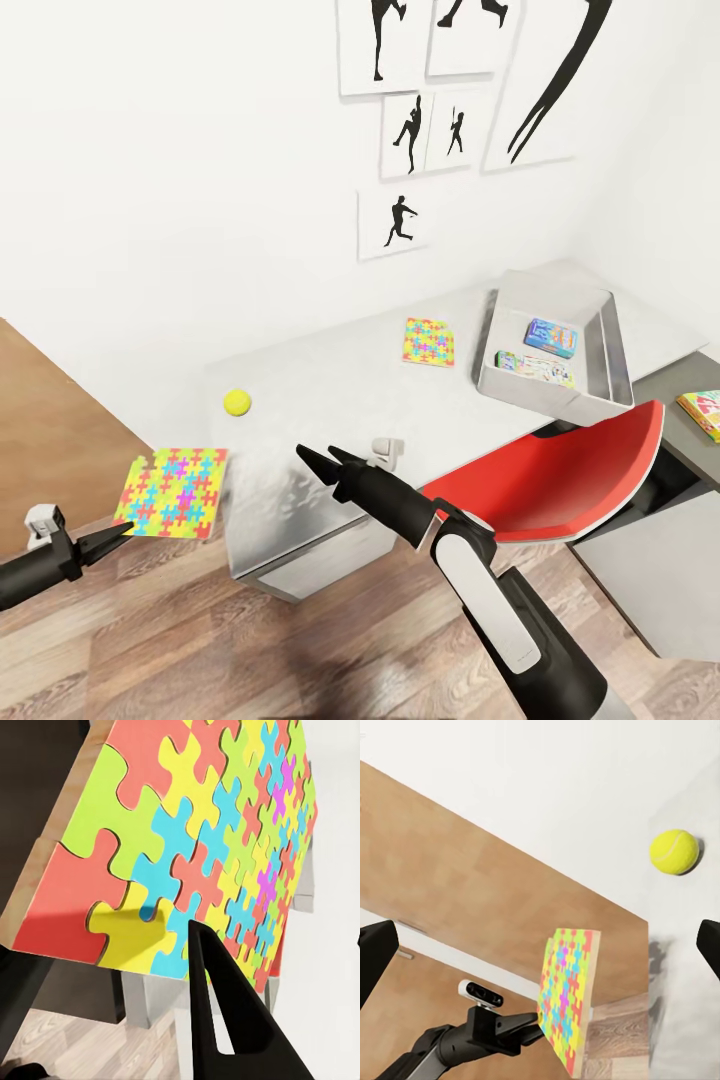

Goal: Put all the toys in the child's room - the three board games (two on the bed and one on the table), the two jigsaw puzzles on the table, and the tennis ball on the table - inside the toy box on the table in the child's room.

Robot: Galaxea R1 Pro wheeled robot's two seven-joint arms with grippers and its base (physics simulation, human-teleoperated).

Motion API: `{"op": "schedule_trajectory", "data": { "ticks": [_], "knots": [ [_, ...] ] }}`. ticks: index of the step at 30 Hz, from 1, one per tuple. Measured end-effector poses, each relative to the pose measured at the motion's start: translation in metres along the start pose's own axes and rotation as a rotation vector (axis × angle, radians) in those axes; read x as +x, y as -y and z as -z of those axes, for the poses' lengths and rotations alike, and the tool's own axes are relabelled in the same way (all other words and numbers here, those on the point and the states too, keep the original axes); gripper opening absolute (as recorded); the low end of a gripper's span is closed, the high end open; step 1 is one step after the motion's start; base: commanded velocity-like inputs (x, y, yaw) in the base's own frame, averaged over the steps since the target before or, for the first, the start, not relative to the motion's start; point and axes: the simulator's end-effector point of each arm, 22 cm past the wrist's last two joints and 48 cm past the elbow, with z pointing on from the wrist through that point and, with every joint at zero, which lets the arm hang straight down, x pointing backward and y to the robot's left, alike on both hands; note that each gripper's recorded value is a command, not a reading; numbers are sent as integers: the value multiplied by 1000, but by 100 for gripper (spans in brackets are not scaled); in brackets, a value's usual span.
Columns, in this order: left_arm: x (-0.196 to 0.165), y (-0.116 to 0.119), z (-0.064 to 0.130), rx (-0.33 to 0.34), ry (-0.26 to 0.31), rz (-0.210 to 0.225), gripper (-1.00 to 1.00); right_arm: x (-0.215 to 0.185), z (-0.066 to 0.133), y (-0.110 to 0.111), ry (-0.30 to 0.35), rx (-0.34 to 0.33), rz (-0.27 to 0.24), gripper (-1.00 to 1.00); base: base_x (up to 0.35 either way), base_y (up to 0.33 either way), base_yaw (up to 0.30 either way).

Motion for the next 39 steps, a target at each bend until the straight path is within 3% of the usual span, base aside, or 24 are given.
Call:
{"op": "schedule_trajectory", "data": {
  "ticks": [23, 39],
  "knots": [
    [0, 1, 0, -2, -3, -5, -100, 13, 5, 4, -18, 17, -5, 100, 0, 0, -8],
    [-4, 11, 2, 11, 4, -23, -100, 14, 11, -5, -12, 10, 3, 100, 0, 0, -76]
  ]
}}
